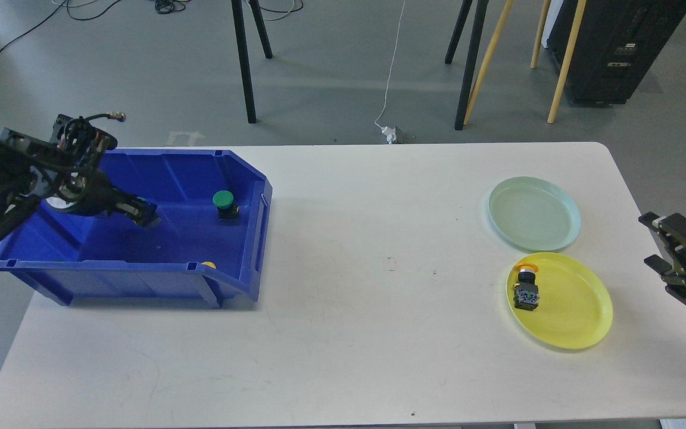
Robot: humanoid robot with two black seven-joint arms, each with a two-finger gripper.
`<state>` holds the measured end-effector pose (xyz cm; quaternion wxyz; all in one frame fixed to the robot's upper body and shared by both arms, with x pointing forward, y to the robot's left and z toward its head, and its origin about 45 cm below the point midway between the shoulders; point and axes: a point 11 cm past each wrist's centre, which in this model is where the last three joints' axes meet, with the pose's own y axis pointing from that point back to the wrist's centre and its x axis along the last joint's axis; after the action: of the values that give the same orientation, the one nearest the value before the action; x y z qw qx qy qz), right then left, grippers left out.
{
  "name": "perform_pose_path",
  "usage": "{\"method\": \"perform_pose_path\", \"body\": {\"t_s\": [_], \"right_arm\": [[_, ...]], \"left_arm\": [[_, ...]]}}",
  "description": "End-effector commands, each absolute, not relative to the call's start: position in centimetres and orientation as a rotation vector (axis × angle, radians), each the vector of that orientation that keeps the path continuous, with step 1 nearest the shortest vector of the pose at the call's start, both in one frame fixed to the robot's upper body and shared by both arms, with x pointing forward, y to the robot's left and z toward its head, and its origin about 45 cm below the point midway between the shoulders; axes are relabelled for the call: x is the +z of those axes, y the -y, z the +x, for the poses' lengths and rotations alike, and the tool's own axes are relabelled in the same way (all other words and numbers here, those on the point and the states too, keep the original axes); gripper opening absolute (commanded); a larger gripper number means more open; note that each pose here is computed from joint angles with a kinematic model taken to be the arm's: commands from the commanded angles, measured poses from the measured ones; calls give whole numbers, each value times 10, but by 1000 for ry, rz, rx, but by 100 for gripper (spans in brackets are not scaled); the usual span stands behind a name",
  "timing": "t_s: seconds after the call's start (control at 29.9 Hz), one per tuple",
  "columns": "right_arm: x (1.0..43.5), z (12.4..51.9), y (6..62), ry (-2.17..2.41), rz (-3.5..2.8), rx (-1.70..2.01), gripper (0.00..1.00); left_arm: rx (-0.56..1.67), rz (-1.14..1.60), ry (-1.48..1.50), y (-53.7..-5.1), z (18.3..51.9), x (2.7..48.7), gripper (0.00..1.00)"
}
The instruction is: Pass button and place on color plate
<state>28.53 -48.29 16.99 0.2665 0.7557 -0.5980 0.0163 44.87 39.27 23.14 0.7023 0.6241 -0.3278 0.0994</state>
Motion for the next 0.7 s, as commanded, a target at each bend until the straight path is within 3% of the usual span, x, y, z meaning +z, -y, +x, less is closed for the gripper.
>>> {"method": "perform_pose_path", "body": {"t_s": [0.0,0.17,0.23,0.53,0.67], "right_arm": [[195,298,481,1722,2121,77,99],[252,326,463,1888,2362,108,99],[268,336,441,1905,2479,128,99],[306,386,351,1823,2813,214,99],[286,400,304,1627,2845,229,99]], "left_arm": [[416,1134,746,-368,464,290,5],[604,559,677,-298,467,362,4],[631,364,591,-268,469,371,4],[473,58,345,-130,455,333,4],[470,46,279,-100,456,307,3]]}}
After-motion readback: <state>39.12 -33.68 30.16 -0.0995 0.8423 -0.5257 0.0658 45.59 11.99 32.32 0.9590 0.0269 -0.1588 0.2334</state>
